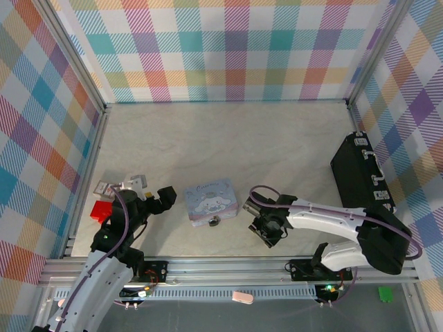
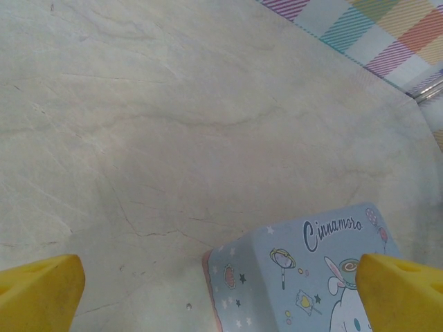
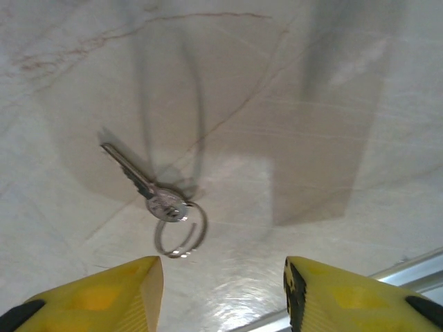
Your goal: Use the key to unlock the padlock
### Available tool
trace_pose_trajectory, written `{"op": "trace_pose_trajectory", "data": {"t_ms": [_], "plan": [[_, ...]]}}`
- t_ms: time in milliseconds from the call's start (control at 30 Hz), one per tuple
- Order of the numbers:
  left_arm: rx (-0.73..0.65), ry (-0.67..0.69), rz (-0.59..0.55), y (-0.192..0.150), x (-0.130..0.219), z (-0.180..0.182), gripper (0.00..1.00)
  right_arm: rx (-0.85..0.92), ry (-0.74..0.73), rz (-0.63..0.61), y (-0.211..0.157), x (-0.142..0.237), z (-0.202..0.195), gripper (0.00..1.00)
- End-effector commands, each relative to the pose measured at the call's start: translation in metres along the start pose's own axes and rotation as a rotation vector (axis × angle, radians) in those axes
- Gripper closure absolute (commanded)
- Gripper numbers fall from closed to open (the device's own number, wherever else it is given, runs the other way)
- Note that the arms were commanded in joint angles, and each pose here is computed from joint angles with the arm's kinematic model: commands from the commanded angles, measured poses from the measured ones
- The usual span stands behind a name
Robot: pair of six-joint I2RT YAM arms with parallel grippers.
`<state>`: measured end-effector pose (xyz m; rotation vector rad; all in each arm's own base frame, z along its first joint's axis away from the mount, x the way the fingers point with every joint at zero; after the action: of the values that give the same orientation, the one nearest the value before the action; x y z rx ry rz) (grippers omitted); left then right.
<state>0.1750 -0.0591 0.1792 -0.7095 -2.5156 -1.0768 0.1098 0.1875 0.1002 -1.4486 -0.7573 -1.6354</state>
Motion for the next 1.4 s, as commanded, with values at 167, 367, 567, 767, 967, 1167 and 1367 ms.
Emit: {"op": "trace_pose_trajectory", "data": {"t_ms": [167, 367, 567, 767, 967, 1167, 1367], "plan": [[-0.024, -0.041, 0.009, -0.002, 0.000, -0.004, 0.00, -0.112, 0.026, -0.057, 0.004, -0.001, 0.007, 0.58], [-0.025, -0.041, 0.009, -0.002, 0.000, -0.004, 0.00, -0.136, 0.035, -0.048, 0.004, -0.010, 0.008, 0.62], [-0.026, -0.049, 0.028, -0.005, -0.001, -0.004, 0.00, -0.122, -0.012, -0.037, 0.003, -0.017, 0.006, 0.66], [-0.031, -0.075, 0.009, -0.002, -0.001, -0.008, 0.00, -0.124, -0.056, -0.067, 0.006, -0.017, -0.003, 0.74], [-0.033, -0.079, 0.009, -0.002, -0.001, -0.008, 0.00, -0.120, -0.047, -0.067, 0.006, -0.020, -0.007, 0.86], [-0.036, -0.085, 0.010, -0.002, -0.002, -0.008, 0.00, -0.106, -0.030, -0.089, 0.009, -0.019, -0.008, 0.92], [-0.038, -0.088, 0.009, -0.002, -0.003, -0.009, 0.00, -0.053, 0.089, -0.146, 0.014, -0.007, 0.000, 0.99]]}}
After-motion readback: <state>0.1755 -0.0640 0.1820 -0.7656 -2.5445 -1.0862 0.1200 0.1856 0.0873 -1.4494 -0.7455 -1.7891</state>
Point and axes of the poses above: each hand's point on the last joint's axis, 136 mm out from that joint toward the fingers, its own x axis back along the fingers, its own z axis along the line the jaws close on, y = z × x, the point moved 7 cm from there along x, back along the fingers, and after that the axes turned 14 degrees about x, right-handed, at the moved point
